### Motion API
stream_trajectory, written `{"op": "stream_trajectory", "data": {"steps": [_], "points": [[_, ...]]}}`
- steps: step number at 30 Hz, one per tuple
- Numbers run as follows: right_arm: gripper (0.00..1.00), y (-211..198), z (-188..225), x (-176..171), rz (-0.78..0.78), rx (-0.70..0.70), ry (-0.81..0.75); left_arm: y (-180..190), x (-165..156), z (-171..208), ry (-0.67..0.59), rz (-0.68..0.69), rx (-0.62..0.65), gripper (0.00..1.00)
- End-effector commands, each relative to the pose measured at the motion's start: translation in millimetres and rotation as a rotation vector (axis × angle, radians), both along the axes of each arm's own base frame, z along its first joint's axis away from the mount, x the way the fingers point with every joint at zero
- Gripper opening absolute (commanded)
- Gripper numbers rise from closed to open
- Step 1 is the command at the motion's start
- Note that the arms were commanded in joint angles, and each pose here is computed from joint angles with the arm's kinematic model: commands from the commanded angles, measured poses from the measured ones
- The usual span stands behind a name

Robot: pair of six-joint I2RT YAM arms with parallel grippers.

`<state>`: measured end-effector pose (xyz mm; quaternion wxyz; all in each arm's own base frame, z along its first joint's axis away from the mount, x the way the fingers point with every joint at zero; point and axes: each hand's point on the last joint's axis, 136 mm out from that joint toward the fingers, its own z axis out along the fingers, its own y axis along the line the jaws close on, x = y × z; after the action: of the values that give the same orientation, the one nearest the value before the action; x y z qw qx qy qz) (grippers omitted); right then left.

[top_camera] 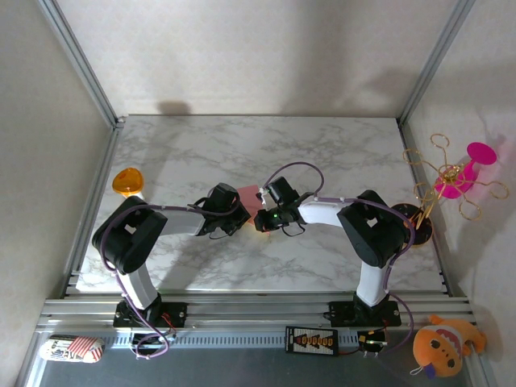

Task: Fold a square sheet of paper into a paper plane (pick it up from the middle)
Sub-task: Third fold the triangle at the center of the table.

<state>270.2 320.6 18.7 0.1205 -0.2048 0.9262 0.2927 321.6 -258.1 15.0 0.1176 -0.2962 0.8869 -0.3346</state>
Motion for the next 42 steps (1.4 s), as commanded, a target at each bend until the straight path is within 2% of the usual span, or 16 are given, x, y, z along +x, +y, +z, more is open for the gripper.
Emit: {"op": "stream_trajectory", "data": {"steps": [1, 7, 17, 24, 31, 34, 39, 42], "points": [[0.11, -10, -11, -9, -0.001, -0.059, 0.04, 20, -18, -34, 0.087, 0.016, 0.122, 0.02], [0.11, -18, -2, -18, 0.013, -0.045, 0.044, 22, -19, -36, 0.091, 0.015, 0.135, 0.02], [0.11, -35, -24, -25, -0.016, -0.107, 0.078, 22, -18, -37, 0.09, 0.011, 0.142, 0.02], [0.11, -40, -10, -30, -0.016, -0.087, 0.054, 23, -18, -37, 0.09, 0.008, 0.147, 0.02], [0.11, -63, -37, -46, -0.065, -0.12, 0.136, 21, -17, -36, 0.086, 0.004, 0.144, 0.02], [0.11, -60, -23, -35, -0.082, -0.108, 0.089, 19, -15, -34, 0.083, -0.004, 0.14, 0.02], [0.13, -35, 36, -8, -0.083, 0.047, -0.053, 17, -14, -32, 0.077, -0.013, 0.135, 0.02], [0.12, -28, 38, -2, -0.09, 0.068, -0.049, 13, -12, -29, 0.071, -0.02, 0.122, 0.02]]}}
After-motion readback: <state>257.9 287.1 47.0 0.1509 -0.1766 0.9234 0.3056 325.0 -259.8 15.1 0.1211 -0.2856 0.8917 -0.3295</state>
